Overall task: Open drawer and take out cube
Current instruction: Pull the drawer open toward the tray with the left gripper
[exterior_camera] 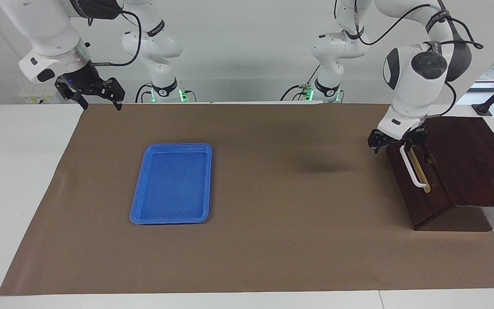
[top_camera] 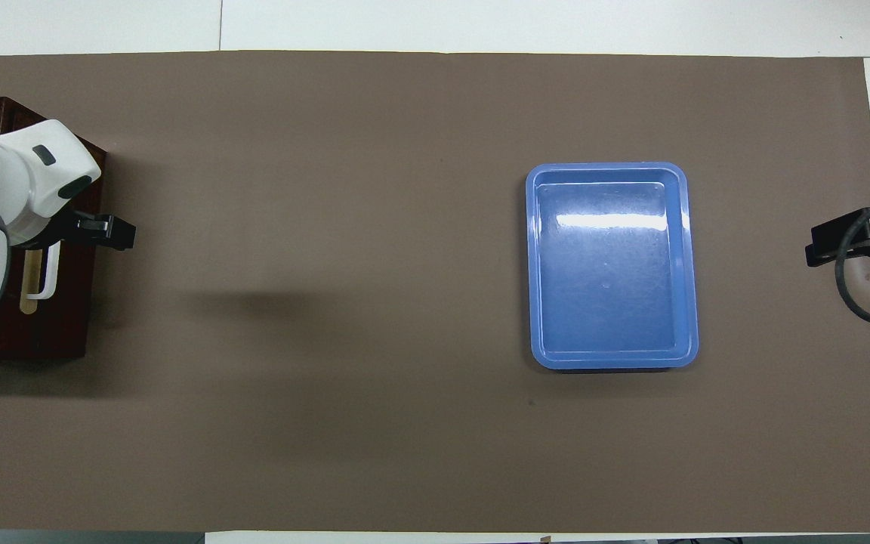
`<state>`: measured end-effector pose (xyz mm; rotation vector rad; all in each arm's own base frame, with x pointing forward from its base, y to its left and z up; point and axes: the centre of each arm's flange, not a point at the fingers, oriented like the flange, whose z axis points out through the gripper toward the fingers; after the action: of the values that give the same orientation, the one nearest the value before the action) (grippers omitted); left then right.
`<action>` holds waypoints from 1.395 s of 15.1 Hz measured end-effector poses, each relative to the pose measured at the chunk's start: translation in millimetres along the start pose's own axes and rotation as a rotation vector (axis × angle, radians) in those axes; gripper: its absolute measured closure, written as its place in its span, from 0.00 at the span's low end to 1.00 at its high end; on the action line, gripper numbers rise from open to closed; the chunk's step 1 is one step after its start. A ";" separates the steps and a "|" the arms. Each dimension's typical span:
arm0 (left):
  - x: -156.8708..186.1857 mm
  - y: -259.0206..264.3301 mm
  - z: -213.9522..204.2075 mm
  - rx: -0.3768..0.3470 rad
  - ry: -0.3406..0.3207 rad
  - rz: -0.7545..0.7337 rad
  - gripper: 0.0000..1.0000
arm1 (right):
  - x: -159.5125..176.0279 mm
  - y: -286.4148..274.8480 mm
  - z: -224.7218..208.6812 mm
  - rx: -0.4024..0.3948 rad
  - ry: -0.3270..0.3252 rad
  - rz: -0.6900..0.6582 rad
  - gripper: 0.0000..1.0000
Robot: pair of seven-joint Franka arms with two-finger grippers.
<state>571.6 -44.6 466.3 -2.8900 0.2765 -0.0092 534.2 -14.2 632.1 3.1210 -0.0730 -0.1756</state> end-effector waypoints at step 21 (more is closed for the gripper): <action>-6.9 -24.0 78.5 0.034 0.064 0.033 0.00 | 0.0 0.0 0.0 0.000 0.000 0.000 0.00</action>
<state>571.6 -2.0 395.8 -2.8544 0.3330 -0.1005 534.1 -14.2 632.1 3.1210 -0.0730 -0.1756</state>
